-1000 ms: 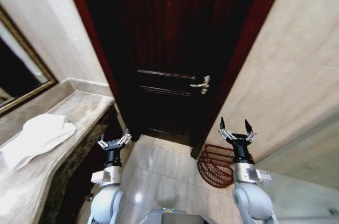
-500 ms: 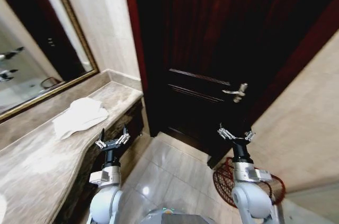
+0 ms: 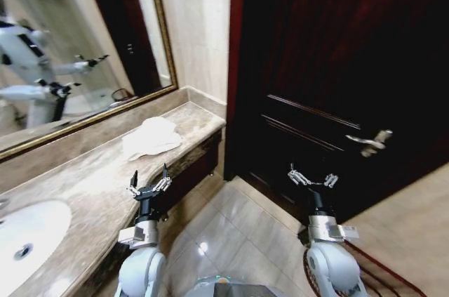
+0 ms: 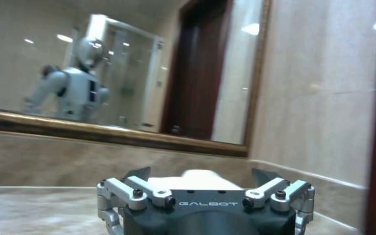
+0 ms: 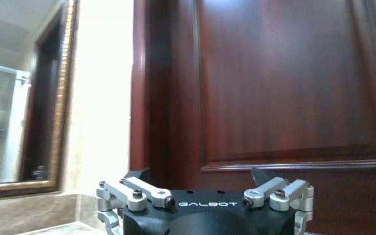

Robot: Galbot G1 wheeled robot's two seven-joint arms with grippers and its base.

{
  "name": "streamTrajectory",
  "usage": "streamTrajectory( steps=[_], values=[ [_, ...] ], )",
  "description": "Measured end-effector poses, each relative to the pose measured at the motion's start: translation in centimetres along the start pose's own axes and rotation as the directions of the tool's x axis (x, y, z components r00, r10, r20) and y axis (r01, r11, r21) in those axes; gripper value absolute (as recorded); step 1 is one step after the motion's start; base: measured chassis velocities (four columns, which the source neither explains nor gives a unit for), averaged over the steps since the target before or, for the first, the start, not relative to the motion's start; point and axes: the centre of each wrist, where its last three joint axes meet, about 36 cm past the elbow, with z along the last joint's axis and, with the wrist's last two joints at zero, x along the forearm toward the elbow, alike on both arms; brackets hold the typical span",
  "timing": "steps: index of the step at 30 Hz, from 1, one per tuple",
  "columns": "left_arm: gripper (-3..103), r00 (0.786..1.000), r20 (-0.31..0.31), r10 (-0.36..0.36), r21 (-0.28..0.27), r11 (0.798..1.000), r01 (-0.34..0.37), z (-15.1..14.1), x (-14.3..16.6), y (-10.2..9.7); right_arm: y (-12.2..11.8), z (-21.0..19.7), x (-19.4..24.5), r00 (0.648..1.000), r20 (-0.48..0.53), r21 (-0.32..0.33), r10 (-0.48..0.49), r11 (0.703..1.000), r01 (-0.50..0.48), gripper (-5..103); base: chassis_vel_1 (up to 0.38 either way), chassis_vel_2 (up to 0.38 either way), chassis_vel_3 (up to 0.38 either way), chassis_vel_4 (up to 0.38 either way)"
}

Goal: Discard the used towel into the hamper.

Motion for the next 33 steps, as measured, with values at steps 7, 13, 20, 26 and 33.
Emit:
streamTrajectory(
  steps=[7,13,20,26,33],
  values=[
    [100,0.999,0.010,-0.036,-0.038,0.999,0.036,0.02,-0.03,0.39,-0.07,0.22,0.01,1.000,0.009,-0.001,-0.002,1.000,0.002,100,0.044,0.045,0.033,0.037],
    [100,0.998,-0.002,-0.063,-0.048,0.997,0.062,0.03,-0.13,0.47,0.04,0.14,-0.13,1.000,0.003,-0.004,-0.019,1.000,0.019,100,0.000,0.000,0.000,0.000],
    [100,0.996,-0.026,-0.091,-0.057,0.994,0.089,0.31,-0.17,0.60,-0.01,0.17,-0.29,1.000,0.004,0.000,-0.028,1.000,0.028,100,0.000,0.000,0.000,0.000],
    [100,0.995,-0.033,-0.090,-0.061,0.994,0.087,0.52,-0.25,0.62,-0.14,0.33,-0.31,1.000,0.002,0.003,-0.027,1.000,0.027,100,-0.091,0.076,0.075,-0.081],
    [100,0.998,-0.043,-0.053,-0.061,0.997,0.051,0.70,-0.62,0.93,-0.12,0.46,-0.25,1.000,0.003,0.007,-0.024,1.000,0.024,100,-0.169,0.149,0.166,-0.175]
  ],
)
